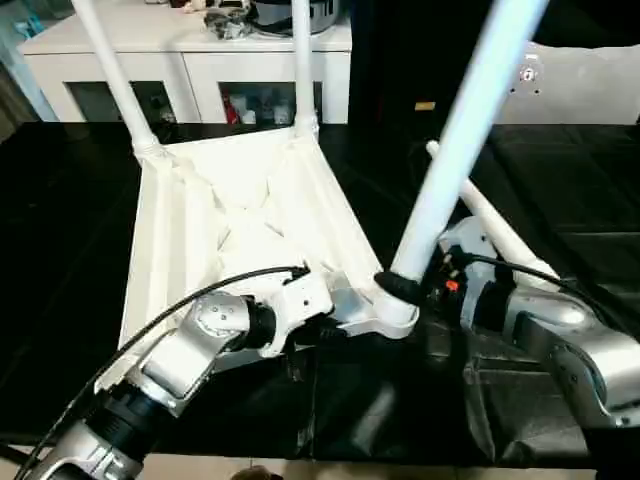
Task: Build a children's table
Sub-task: Insert table leg to table base
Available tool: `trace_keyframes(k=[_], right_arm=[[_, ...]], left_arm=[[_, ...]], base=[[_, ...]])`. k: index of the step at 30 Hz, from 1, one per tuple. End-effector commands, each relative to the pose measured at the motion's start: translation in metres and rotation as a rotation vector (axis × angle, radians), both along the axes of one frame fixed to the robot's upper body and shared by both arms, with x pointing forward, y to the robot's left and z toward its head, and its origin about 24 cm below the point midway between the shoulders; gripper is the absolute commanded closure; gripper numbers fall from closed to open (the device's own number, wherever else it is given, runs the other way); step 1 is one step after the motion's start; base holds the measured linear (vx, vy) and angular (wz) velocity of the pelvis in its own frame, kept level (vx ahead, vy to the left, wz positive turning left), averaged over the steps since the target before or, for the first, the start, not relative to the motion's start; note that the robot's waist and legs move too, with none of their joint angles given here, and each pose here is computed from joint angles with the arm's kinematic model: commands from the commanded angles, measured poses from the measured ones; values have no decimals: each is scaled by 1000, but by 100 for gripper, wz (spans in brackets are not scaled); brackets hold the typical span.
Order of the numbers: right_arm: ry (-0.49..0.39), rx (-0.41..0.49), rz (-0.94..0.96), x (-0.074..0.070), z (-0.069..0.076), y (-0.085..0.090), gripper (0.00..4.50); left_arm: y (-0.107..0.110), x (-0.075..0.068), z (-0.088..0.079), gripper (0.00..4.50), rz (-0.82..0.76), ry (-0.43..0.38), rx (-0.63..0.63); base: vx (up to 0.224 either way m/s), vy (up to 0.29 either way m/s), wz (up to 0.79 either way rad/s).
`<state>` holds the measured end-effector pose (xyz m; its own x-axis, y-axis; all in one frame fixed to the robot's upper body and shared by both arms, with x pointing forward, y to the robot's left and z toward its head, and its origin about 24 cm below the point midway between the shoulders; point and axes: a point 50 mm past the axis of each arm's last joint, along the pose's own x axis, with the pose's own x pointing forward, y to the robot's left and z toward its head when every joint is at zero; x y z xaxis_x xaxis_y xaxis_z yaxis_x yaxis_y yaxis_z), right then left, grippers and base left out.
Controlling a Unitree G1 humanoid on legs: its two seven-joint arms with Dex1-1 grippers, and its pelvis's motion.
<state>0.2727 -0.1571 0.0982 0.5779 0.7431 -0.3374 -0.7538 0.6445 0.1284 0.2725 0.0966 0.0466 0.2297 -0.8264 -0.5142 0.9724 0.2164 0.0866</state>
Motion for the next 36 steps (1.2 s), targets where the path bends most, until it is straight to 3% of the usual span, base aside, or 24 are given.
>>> trace_keyframes(k=[1, 13, 17, 20, 24, 29, 31, 36], right_arm=[[22, -33, 21, 2, -2, 1, 262], [88, -107, 72, 10, -13, -5, 262], [85, -77, 62, 14, -15, -5, 262], [97, 5, 41, 15, -20, -7, 262], [123, 83, 17, 10, -28, -13, 262], [140, 112, -20, 3, -40, -20, 262], [128, 106, -21, -3, -44, -21, 262], [85, -29, 28, -16, -52, -20, 262]], left_arm=[[-1, 1, 0, 450, -40, -10, -19], [4, 12, 1, 450, -94, -58, -5], [5, 17, 4, 450, -95, -67, -14], [6, 23, 8, 450, -74, -72, -44], [7, 29, 13, 450, -48, -67, -84], [7, 31, 12, 450, -32, -66, -94], [7, 32, 12, 450, -16, -61, -106], [7, 32, 11, 450, -11, -54, -111]], base=[[0, 0, 0], [0, 0, 0], [0, 0, 0], [0, 0, 0], [0, 0, 0], [0, 0, 0], [0, 0, 0], [0, 0, 0]])
